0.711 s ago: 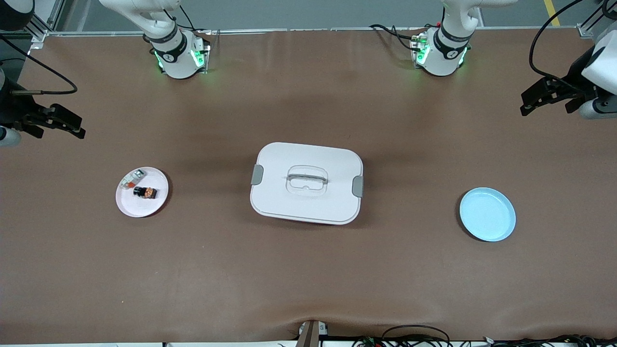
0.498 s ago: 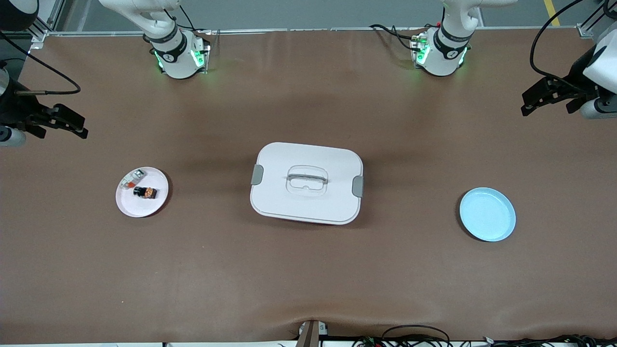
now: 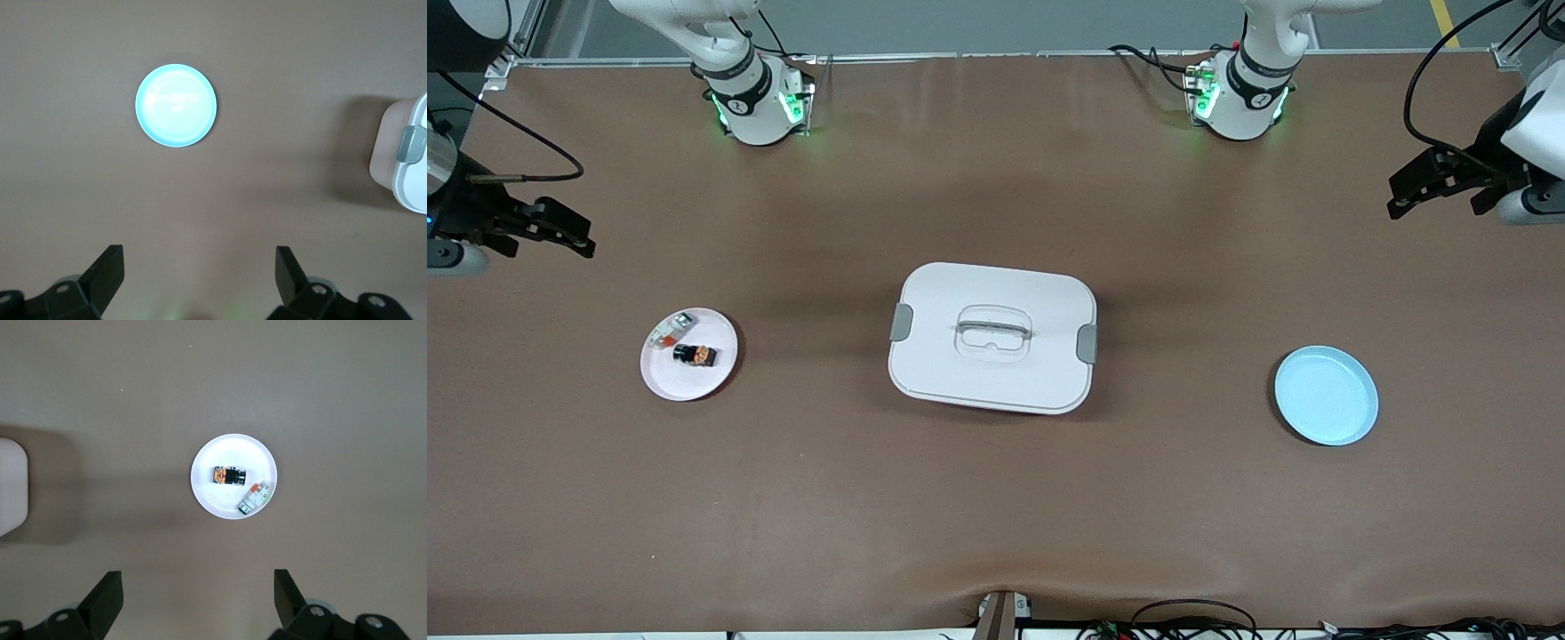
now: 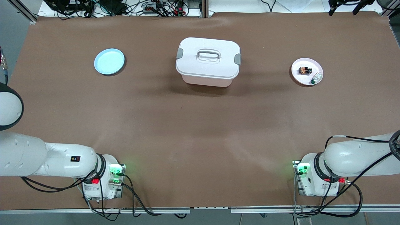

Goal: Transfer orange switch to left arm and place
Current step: 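Move the right gripper toward the orange switch on the white plate, then lower the right gripper around the orange-and-black switch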

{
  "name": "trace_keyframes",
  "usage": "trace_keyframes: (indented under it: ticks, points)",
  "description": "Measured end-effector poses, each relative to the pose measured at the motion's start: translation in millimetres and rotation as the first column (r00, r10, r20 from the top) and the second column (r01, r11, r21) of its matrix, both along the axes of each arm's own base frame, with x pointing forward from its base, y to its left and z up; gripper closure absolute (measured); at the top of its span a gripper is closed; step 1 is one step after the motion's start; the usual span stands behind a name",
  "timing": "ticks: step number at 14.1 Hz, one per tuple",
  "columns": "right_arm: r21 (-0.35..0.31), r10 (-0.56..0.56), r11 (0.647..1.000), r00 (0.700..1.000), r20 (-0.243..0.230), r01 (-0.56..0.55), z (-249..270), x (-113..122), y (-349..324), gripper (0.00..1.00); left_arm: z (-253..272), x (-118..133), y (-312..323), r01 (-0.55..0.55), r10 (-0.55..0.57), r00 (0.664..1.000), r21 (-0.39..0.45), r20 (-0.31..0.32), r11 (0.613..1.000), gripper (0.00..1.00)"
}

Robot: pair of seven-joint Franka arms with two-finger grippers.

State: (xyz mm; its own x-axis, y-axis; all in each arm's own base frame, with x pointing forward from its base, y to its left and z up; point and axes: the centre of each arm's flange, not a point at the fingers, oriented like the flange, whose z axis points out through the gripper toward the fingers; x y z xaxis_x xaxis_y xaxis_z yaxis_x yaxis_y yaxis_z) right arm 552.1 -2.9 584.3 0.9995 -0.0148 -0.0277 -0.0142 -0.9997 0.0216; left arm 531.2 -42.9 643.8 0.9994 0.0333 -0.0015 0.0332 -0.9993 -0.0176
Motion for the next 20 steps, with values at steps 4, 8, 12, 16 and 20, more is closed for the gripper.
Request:
trace_keyframes:
  ticks: [4, 8, 12, 16, 20]
  points:
    - [-0.004, 0.001, 1.0, 1.0, 0.001, -0.001, -63.8, 8.8, -2.1, 0.0, -2.0, 4.3, -1.9, 0.003, -0.003, 1.0, -0.001, 0.013, 1.0, 0.0]
    - [-0.043, 0.002, 0.999, 0.999, -0.039, -0.004, -108.9, 13.2, -12.9, 0.0, -1.7, 4.4, -1.9, 0.003, -0.003, 1.0, -0.001, 0.014, 1.0, 0.0]
    - [-0.042, -0.018, 0.999, 1.0, -0.024, 0.017, -161.6, 25.4, -30.0, 0.0, -2.1, 4.7, -2.0, 0.004, -0.004, 1.0, -0.001, 0.014, 1.0, 0.0]
    - [-0.035, -0.029, 0.999, 0.999, 0.03, 0.031, -226.9, 29.8, -42.7, 0.0, -6.3, 8.1, -2.7, 0.005, -0.005, 1.0, -0.001, 0.014, 1.0, 0.0]
    - [-0.03, -0.046, 0.998, 0.999, 0.025, 0.047, -275.0, 36.4, -53.3, 0.0, -9.8, 8.6, -2.6, 0.004, -0.004, 1.0, -0.001, 0.008, 1.0, 0.0]
